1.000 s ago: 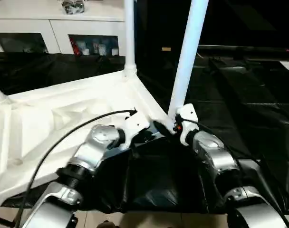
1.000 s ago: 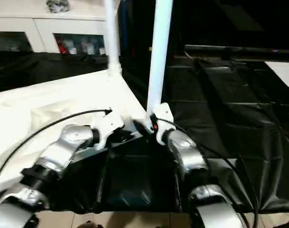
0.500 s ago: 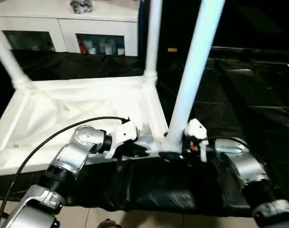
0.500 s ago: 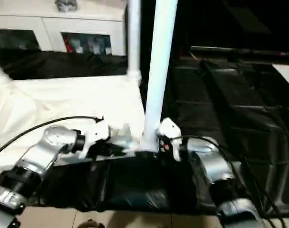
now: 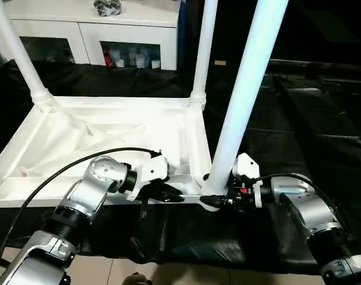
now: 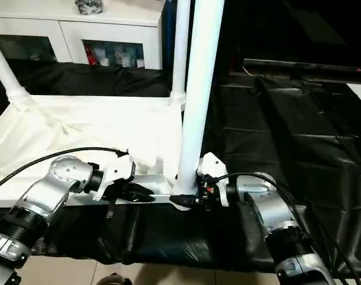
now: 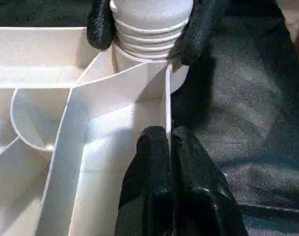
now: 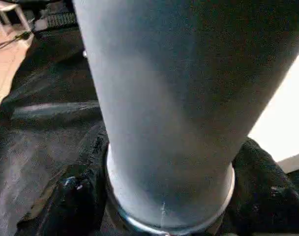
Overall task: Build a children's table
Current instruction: Rotate leg to tighten
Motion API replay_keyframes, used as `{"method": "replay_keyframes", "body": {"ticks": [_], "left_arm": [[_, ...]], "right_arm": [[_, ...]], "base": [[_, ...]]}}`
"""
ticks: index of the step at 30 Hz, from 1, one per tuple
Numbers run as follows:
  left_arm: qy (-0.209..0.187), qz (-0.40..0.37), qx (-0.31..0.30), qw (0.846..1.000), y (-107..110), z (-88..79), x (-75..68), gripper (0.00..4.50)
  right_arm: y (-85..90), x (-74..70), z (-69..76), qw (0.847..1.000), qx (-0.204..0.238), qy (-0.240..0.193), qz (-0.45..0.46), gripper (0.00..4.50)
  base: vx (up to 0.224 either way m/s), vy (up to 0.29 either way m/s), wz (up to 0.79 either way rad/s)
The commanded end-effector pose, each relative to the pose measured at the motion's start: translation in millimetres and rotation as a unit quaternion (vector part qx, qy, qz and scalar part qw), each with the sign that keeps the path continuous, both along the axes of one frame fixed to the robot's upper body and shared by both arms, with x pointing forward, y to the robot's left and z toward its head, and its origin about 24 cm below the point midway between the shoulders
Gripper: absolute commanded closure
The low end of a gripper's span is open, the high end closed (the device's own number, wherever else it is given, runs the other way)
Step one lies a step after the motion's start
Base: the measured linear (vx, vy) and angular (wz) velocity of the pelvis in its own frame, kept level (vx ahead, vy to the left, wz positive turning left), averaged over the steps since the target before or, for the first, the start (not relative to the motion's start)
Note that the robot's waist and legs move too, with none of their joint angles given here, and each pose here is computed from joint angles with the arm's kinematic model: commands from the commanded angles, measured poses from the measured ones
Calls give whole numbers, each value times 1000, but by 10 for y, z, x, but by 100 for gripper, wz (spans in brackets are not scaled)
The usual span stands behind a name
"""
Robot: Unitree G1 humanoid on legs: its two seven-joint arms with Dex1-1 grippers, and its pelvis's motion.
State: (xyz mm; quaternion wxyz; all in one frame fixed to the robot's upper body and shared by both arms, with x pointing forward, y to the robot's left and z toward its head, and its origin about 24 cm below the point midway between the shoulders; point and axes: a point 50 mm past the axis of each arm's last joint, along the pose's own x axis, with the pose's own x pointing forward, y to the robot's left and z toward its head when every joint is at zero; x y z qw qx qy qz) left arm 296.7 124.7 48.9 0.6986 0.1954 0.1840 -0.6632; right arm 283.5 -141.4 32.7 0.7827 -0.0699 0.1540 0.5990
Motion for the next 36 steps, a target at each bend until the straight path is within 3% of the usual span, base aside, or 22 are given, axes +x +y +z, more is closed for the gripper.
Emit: {"method": "replay_keyframes", "body": {"ticks": [1,6,9,10,14,16,17,20,22,25,36], "left_arm": [[-41,35,-19,998,-154,103,115,450],[-58,107,-29,992,-271,100,214,450],[-75,170,-36,982,-429,100,282,450],[-75,170,-36,982,-429,100,282,450],[-82,203,-38,975,-523,105,317,450],[-82,229,-50,969,-624,126,349,450],[-81,229,-54,969,-650,130,347,450],[-78,222,-58,970,-693,126,335,450],[-77,214,-58,972,-699,118,326,450],[-70,169,-63,981,-646,121,260,450],[-37,59,-43,997,-354,100,100,450]], "right_arm": [[180,-35,-82,999,25,17,-8,178],[286,107,-125,990,57,16,-125,179],[405,245,-230,971,22,3,-237,180],[405,245,-230,971,22,3,-237,180],[481,352,-276,946,8,9,-324,180],[601,387,-270,939,6,-4,-344,180],[632,387,-262,940,8,-10,-342,180],[700,373,-251,945,31,6,-325,110],[719,368,-240,948,43,15,-314,101],[636,364,-208,960,35,-1,-278,65],[300,338,-86,985,30,-29,-170,59]], "base": [[0,0,0],[0,0,0],[0,0,0],[0,0,0],[0,0,0],[0,0,0],[0,0,0],[0,0,0],[0,0,0],[0,0,0],[0,0,0]]}}
